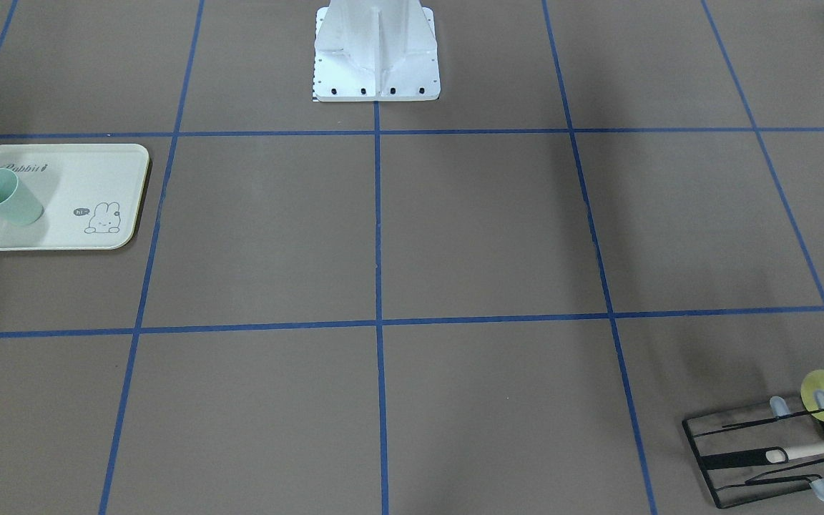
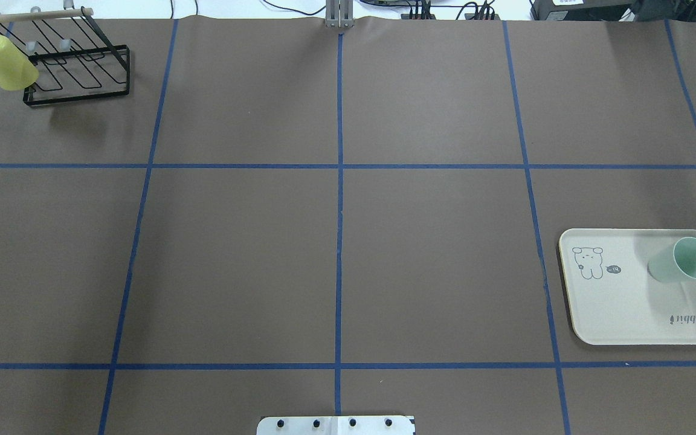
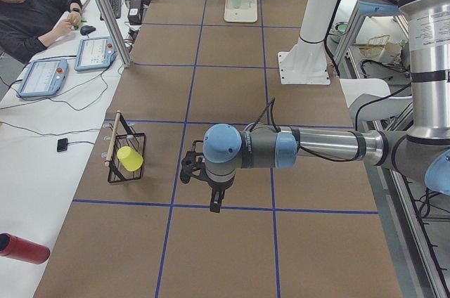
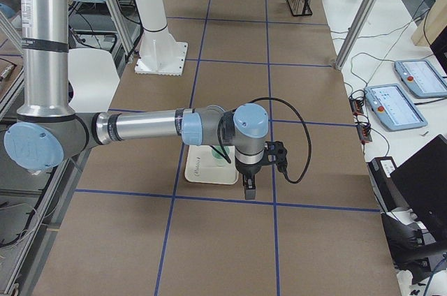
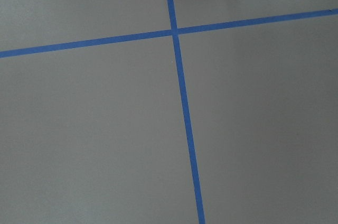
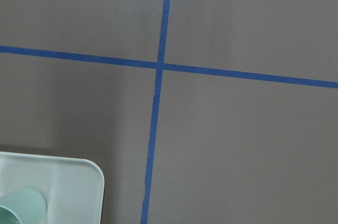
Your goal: Left arm grabs green cup and hands to right arm on tray
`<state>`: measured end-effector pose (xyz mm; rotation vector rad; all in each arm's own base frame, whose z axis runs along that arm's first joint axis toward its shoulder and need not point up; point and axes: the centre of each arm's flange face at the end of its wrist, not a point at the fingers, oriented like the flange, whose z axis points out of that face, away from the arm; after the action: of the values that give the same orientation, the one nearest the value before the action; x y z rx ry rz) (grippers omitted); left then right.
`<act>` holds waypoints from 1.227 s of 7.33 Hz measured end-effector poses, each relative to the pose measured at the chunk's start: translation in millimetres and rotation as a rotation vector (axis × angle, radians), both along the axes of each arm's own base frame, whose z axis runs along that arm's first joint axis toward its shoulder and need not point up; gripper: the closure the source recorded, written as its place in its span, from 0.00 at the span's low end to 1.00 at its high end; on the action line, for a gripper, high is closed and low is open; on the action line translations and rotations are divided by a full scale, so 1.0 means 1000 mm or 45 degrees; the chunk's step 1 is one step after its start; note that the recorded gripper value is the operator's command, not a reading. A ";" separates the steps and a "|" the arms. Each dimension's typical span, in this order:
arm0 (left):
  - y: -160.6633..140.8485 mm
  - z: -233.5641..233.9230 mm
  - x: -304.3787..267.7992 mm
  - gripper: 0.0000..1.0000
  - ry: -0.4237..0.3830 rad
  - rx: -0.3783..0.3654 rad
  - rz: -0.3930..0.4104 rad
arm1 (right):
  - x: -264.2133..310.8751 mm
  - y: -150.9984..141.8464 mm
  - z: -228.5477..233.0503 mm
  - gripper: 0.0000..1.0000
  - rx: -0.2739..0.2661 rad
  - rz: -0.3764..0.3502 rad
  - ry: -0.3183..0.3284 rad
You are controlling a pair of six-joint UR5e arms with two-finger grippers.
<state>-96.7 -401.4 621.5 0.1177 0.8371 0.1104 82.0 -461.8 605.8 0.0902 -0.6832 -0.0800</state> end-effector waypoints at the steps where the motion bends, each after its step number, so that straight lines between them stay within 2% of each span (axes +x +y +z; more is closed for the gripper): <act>1: 0.000 0.000 0.000 0.00 0.000 0.000 0.000 | 0.000 -0.001 -0.002 0.00 0.005 -0.002 0.000; 5: 0.000 0.003 0.000 0.00 0.001 -0.005 0.001 | -0.004 -0.004 -0.004 0.00 0.007 -0.003 0.000; 9: 0.000 0.005 0.000 0.00 0.001 -0.010 0.001 | -0.006 -0.006 -0.003 0.00 0.049 -0.005 0.000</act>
<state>-96.8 -401.0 626.6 0.1098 0.8383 0.1076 76.4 -468.2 603.0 0.1259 -0.6820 -0.0969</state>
